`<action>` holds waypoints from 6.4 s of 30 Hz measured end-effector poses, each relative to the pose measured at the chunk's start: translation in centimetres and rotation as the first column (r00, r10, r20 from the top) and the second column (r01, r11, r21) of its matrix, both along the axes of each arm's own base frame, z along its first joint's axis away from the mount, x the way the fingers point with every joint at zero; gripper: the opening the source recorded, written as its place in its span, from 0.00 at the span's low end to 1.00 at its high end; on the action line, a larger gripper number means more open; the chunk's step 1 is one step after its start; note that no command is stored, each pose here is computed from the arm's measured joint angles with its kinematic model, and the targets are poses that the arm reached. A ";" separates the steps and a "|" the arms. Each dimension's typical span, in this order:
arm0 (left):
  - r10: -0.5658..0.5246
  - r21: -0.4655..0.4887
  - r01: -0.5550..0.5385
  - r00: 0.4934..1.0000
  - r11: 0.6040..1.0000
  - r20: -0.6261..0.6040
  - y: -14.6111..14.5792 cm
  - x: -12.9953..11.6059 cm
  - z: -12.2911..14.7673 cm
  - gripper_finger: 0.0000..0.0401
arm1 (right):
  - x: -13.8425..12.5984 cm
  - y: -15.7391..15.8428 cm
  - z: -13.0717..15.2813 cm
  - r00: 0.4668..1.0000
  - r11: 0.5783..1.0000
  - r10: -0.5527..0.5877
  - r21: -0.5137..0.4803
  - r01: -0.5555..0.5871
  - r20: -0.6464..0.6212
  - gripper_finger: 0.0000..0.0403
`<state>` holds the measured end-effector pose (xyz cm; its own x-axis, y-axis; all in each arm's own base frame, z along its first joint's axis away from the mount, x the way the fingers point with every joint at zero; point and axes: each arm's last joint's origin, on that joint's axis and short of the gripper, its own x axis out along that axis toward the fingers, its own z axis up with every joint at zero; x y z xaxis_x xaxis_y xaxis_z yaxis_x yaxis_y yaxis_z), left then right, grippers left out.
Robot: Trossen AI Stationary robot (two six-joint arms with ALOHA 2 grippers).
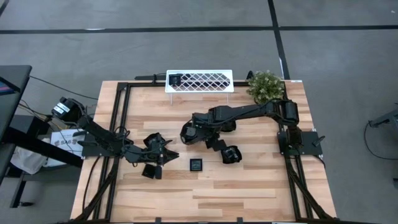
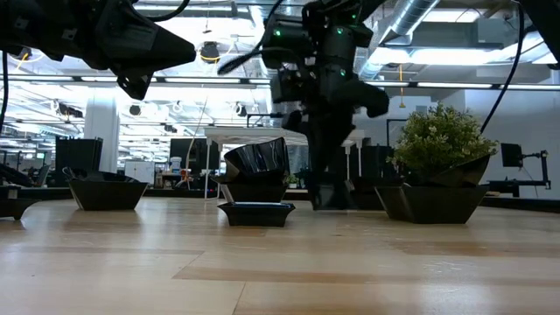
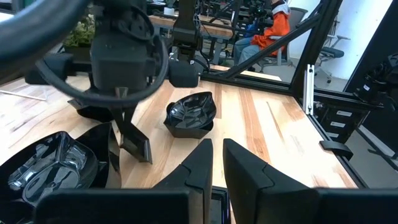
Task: Pick & Place Mini shaped plates
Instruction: Stack the top black square plate on top of the black square plate on the shelf
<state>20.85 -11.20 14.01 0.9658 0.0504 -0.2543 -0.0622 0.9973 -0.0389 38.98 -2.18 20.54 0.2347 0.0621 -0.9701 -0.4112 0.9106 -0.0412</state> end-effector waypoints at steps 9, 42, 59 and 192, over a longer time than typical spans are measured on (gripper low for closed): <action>0.000 0.000 0.000 1.000 1.000 0.000 0.0 0.0 0.0 0.10 | 0.1 0.0 1.8 1.000 1.000 -0.001 0.001 0.001 -0.016 0.00; 0.000 0.000 0.000 1.000 1.000 0.000 0.0 0.0 0.0 0.10 | -2.7 -6.9 10.6 0.928 0.942 -0.332 0.002 0.337 0.165 0.00; 0.278 -0.028 -0.277 0.960 0.960 0.027 3.3 1.2 0.1 0.10 | -1.7 -9.8 13.0 0.677 0.829 -0.546 0.202 0.522 0.493 0.00; -0.176 0.881 0.460 0.882 0.115 -0.437 5.6 5.7 2.0 0.29 | -7.6 -1.4 -3.7 0.392 0.152 -0.916 0.975 0.159 0.079 0.00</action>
<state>26.51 -5.58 16.03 0.9015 0.0848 -0.4244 0.4075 0.1637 0.8984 31.42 -3.57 16.79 0.9808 0.1534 -0.1200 0.0206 0.5309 0.8472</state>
